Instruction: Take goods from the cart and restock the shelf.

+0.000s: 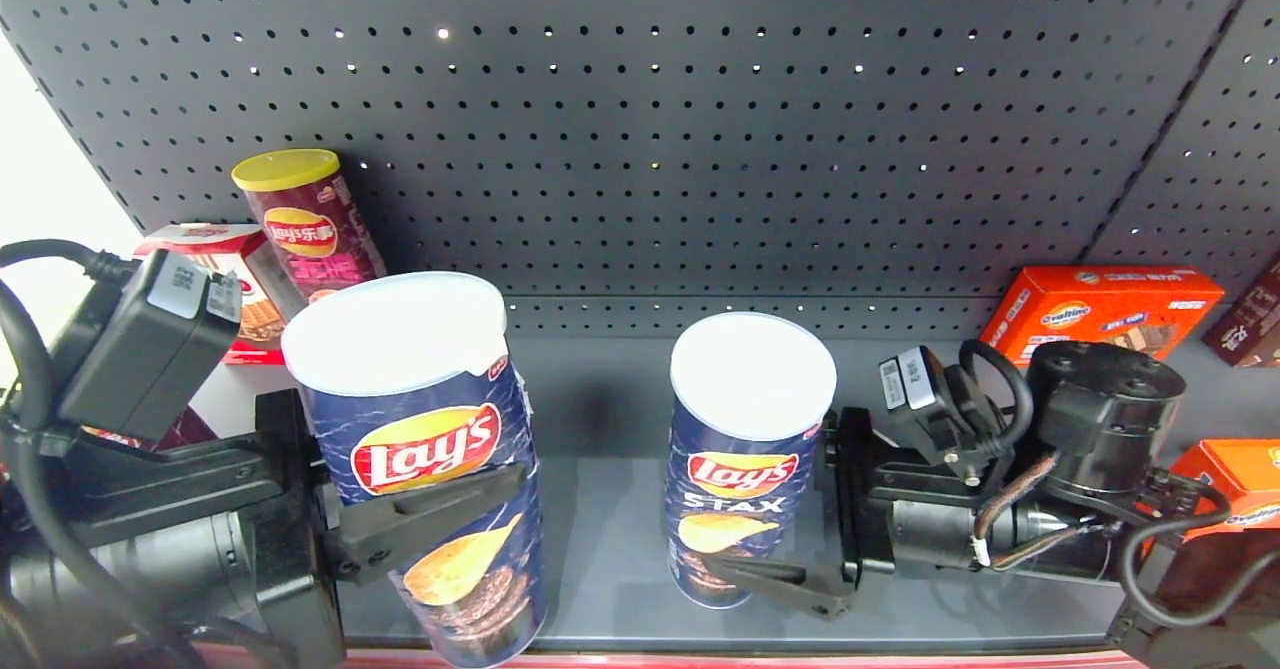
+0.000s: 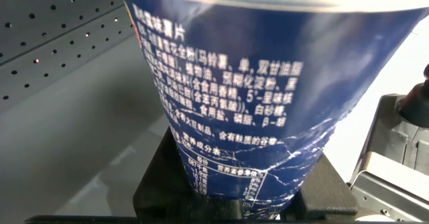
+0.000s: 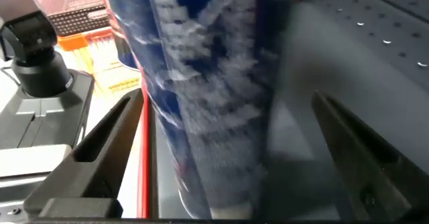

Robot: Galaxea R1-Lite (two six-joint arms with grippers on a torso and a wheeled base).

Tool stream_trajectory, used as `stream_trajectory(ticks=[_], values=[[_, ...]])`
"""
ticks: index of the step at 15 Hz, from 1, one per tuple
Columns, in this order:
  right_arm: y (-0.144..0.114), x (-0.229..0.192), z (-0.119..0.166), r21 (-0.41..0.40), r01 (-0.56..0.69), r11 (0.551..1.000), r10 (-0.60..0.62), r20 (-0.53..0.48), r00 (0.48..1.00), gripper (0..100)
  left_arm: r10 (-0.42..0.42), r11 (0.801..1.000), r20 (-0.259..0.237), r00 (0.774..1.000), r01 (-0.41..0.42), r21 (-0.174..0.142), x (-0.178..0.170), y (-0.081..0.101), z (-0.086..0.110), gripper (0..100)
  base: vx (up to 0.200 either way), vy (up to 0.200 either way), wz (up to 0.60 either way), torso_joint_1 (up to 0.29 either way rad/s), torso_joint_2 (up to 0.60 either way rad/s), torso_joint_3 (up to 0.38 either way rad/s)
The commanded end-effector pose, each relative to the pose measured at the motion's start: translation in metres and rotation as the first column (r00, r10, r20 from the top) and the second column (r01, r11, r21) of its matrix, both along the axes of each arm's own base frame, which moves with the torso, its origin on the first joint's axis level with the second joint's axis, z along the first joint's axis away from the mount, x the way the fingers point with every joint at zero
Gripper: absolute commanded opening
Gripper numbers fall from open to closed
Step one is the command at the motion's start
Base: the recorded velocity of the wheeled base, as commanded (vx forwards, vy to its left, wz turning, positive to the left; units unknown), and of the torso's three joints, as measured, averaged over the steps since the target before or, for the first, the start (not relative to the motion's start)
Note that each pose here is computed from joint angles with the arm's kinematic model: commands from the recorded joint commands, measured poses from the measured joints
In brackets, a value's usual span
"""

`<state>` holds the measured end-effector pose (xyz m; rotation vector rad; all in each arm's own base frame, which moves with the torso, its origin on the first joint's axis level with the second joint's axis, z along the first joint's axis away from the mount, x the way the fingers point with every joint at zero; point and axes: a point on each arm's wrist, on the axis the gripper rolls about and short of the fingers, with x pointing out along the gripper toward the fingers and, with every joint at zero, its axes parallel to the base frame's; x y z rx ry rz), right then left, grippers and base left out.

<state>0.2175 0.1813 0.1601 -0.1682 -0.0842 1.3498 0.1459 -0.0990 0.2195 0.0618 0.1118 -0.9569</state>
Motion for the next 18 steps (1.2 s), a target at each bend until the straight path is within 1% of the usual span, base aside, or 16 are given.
stream_trajectory(ticks=[1,2,5,7,8,9,10,12,13,14,15,16,17,18], values=[[-0.023,-0.011,0.012,0.024,0.041,0.999,-0.042,0.029,0.999,100,0.001,1.000,0.000,1.000,-0.001,0.000,0.000,0.000,0.000,0,0.000,0.000,0.00,0.000,0.00,0.000],[-0.037,-0.019,0.018,0.037,0.070,0.997,-0.071,0.045,0.996,100,0.001,1.000,0.000,1.000,-0.001,0.000,0.000,0.000,0.000,0,0.000,0.000,0.00,0.000,0.00,0.000],[-0.060,-0.043,0.033,0.074,0.100,0.992,-0.107,0.091,0.990,100,-0.001,1.000,0.003,1.000,0.001,-0.002,0.000,0.000,0.001,0,0.000,0.000,0.00,0.000,0.00,0.000],[-0.078,-0.061,0.044,0.121,0.136,0.983,-0.150,0.112,0.982,100,0.001,1.000,0.004,1.000,-0.001,-0.003,0.000,0.000,0.001,0,0.000,0.000,0.00,0.000,0.00,0.000],[-0.092,-0.073,0.053,0.165,0.178,0.970,-0.201,0.134,0.970,100,0.001,1.000,0.004,1.000,-0.001,-0.003,0.000,0.000,0.001,0,0.000,0.000,0.00,0.000,0.00,0.000],[-0.105,-0.081,0.058,0.196,0.254,0.947,-0.285,0.149,0.947,100,0.001,1.000,0.008,1.000,-0.001,-0.007,-0.002,0.001,0.002,0,0.000,0.000,0.00,0.000,0.00,0.000],[-0.118,-0.091,0.057,0.219,0.341,0.914,-0.377,0.153,0.913,100,-0.001,1.000,0.012,1.000,0.001,-0.009,-0.003,0.002,0.003,0,0.000,0.000,0.00,0.000,0.00,0.000],[-0.136,-0.111,0.049,0.238,0.465,0.853,-0.504,0.147,0.851,100,-0.001,1.000,0.016,1.000,0.001,-0.012,-0.003,0.001,0.004,0,0.000,0.000,0.00,0.000,0.00,0.000],[-0.149,-0.131,0.037,0.240,0.562,0.792,-0.598,0.119,0.793,100,-0.002,1.000,0.017,1.000,0.003,-0.011,-0.003,0.001,0.004,0,0.000,0.000,0.00,0.000,0.00,0.000],[-0.152,-0.140,0.032,0.242,0.590,0.770,-0.625,0.101,0.774,100,-0.002,1.000,0.017,1.000,0.003,-0.011,-0.003,0.001,0.004,0,0.000,0.000,0.00,0.000,0.00,0.000],[-0.160,-0.161,0.019,0.244,0.663,0.707,-0.692,0.049,0.720,100,-0.002,1.000,0.017,1.000,0.003,-0.011,-0.003,0.001,0.004,0,0.000,0.000,0.00,0.000,0.00,0.000],[-0.164,-0.174,0.010,0.240,0.695,0.678,-0.720,0.028,0.693,100,-0.002,1.000,0.016,1.000,0.002,-0.012,-0.003,0.002,0.004,0,0.000,0.000,0.00,0.000,0.00,0.000],[-0.169,-0.191,-0.004,0.222,0.737,0.638,-0.756,0.001,0.654,100,-0.002,1.000,0.015,1.000,0.002,-0.011,-0.003,0.002,0.003,0,0.000,0.000,0.00,0.000,0.00,0.000],[-0.169,-0.191,-0.004,0.222,0.737,0.638,-0.756,0.001,0.654,100,-0.002,1.000,0.015,1.000,0.002,-0.011,-0.003,0.002,0.003,0,0.000,0.000,0.00,0.000,0.00,0.000]])
